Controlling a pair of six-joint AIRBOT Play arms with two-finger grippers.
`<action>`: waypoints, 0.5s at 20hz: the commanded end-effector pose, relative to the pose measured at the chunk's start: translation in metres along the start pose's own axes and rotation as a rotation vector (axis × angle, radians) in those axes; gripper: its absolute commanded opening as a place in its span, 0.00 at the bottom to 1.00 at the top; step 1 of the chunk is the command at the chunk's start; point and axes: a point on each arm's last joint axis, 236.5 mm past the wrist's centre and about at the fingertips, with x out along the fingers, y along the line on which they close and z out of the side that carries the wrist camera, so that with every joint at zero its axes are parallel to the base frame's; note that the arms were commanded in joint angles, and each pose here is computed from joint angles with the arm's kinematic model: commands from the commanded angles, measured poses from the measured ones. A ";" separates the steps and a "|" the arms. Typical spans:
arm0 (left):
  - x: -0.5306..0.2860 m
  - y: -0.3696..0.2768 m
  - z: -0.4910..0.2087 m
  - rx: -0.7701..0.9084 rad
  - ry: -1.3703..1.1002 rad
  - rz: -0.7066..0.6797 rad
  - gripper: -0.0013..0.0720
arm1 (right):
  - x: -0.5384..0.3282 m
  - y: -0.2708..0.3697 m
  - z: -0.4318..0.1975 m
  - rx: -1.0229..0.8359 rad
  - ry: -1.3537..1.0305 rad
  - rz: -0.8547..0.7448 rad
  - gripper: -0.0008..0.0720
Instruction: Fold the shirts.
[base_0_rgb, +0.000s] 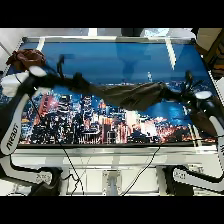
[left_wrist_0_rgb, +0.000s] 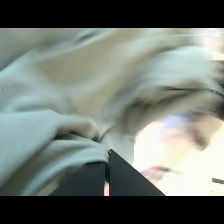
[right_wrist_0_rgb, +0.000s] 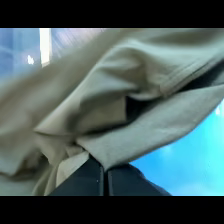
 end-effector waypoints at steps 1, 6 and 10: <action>-0.076 -0.116 0.068 0.255 -0.161 -0.150 0.04 | -0.046 0.031 0.082 -0.173 -0.160 -0.019 0.04; -0.207 -0.153 0.131 0.326 -0.462 -0.066 0.03 | -0.171 0.031 0.181 -0.243 -0.434 -0.173 0.04; -0.228 -0.174 0.103 0.362 -0.429 -0.051 0.03 | -0.250 0.079 0.199 -0.366 -0.534 -0.189 0.04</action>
